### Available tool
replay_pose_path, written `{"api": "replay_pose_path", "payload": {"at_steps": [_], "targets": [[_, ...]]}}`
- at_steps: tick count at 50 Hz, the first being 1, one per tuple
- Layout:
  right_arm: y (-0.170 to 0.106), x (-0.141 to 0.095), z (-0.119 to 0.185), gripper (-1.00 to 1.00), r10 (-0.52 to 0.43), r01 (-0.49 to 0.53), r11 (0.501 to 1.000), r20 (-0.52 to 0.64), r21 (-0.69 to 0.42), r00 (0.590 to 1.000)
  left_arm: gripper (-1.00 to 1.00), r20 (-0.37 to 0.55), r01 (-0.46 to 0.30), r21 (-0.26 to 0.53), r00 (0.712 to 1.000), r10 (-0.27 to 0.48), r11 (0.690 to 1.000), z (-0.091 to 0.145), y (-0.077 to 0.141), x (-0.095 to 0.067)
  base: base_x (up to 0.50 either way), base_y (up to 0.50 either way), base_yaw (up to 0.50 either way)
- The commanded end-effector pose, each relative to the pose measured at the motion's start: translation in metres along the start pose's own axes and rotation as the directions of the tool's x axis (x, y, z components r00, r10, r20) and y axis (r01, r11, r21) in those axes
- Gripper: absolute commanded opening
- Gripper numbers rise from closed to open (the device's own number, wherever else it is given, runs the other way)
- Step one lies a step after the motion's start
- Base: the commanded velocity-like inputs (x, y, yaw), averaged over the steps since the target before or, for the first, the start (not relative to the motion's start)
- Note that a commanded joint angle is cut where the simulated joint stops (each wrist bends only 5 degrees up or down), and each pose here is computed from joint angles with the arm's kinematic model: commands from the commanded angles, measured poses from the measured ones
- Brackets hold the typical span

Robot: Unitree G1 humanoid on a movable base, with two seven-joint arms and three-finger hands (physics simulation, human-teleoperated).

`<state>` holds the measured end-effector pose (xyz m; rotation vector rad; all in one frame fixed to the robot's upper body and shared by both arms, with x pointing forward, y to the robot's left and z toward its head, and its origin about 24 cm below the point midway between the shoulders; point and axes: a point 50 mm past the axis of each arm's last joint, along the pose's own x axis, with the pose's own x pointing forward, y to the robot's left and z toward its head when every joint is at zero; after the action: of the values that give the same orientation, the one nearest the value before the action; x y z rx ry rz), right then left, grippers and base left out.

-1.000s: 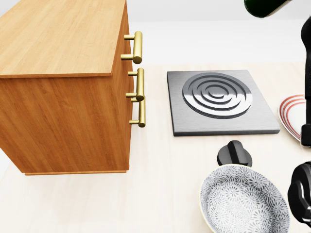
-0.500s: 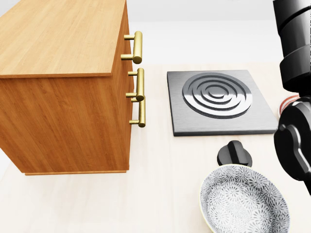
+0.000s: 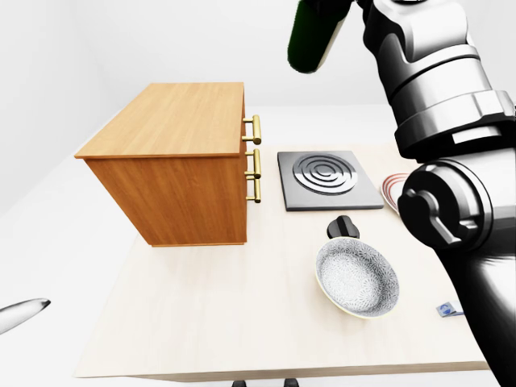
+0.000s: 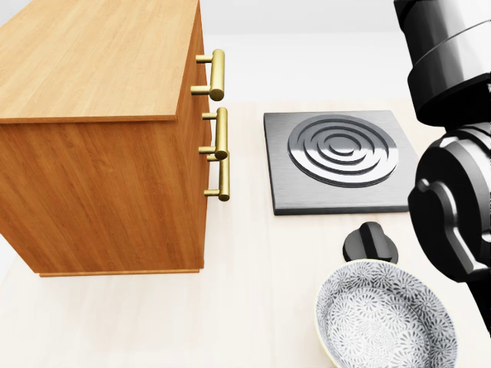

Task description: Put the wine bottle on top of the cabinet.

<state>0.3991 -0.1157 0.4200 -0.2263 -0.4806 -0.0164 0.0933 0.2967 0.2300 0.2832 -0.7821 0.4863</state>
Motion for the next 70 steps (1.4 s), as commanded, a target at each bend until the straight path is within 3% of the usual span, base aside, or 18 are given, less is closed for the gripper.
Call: {"api": "replay_pose_path", "payload": {"at_steps": [1, 30, 70], "targets": [[0.015, 0.000, 0.016, -0.91, 0.055, -0.056, 0.998, 0.032, 0.036, 0.998, 1.00, 0.002, -0.003, 0.002, 1.000, 0.003, 1.000, 0.001, 0.001, 0.000, 0.00, 0.00, 0.00], [0.065, -0.006, 0.048, -0.91, 0.278, -0.279, 0.960, 0.101, -0.008, 0.955, 1.00, 0.028, -0.005, 0.004, 1.000, 0.005, 1.000, 0.006, 0.003, 0.002, 0.00, 0.00, 0.00], [0.119, -0.022, 0.062, -0.91, 0.456, -0.462, 0.887, 0.142, 0.009, 0.879, 1.00, 0.025, -0.008, 0.011, 1.000, 0.007, 1.000, 0.006, 0.004, 0.001, 0.00, 0.00, 0.00]]}}
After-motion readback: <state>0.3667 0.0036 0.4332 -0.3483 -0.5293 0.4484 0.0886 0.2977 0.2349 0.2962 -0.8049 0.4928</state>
